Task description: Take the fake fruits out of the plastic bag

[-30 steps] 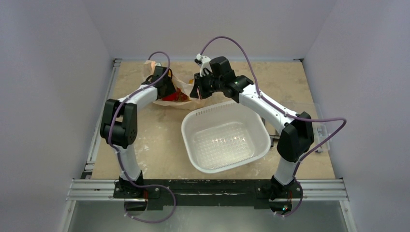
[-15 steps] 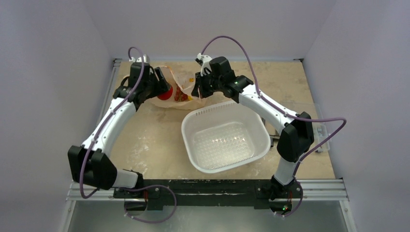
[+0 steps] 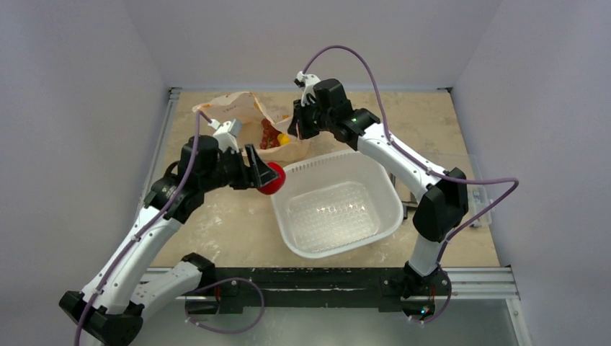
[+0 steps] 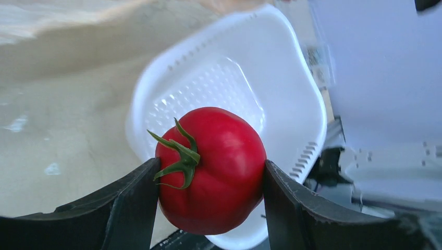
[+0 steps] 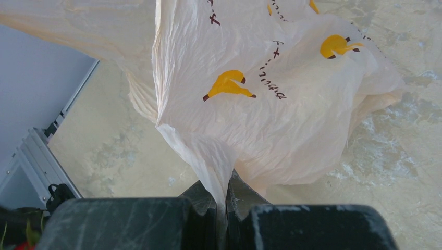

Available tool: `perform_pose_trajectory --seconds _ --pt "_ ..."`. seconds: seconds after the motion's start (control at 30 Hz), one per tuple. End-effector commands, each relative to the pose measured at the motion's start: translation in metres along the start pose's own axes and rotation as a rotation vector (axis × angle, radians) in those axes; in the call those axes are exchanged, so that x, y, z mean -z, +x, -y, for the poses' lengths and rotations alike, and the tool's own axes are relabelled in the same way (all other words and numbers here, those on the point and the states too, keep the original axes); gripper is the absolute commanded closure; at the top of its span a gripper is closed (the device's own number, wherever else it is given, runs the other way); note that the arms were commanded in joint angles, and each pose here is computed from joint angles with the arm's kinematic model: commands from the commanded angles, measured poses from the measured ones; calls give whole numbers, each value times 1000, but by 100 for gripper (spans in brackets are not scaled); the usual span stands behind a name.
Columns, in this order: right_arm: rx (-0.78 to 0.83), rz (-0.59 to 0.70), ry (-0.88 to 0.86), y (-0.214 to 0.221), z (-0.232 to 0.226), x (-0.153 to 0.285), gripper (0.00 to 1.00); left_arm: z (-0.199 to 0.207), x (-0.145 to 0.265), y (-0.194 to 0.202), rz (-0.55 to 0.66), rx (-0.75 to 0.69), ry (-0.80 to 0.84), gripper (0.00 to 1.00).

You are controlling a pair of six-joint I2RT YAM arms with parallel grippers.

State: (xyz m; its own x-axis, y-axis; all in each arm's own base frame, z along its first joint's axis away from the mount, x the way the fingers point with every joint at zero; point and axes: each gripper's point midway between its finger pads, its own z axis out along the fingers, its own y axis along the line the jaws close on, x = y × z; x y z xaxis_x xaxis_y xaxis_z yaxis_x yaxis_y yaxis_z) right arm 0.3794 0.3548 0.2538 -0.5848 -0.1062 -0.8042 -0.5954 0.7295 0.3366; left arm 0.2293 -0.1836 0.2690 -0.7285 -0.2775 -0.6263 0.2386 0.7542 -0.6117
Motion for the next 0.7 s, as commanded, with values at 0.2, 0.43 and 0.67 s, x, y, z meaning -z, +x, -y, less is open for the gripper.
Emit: perform_pose_trajectory --seconds 0.2,0.43,0.67 --pt "39 71 43 -28 3 40 100 23 -54 76 -142 -360 48 86" --pt "11 104 61 -35 8 51 100 28 -96 101 -212 -533 58 86" --pt "-9 121 59 -45 14 56 100 7 -136 123 -330 -652 -42 86"
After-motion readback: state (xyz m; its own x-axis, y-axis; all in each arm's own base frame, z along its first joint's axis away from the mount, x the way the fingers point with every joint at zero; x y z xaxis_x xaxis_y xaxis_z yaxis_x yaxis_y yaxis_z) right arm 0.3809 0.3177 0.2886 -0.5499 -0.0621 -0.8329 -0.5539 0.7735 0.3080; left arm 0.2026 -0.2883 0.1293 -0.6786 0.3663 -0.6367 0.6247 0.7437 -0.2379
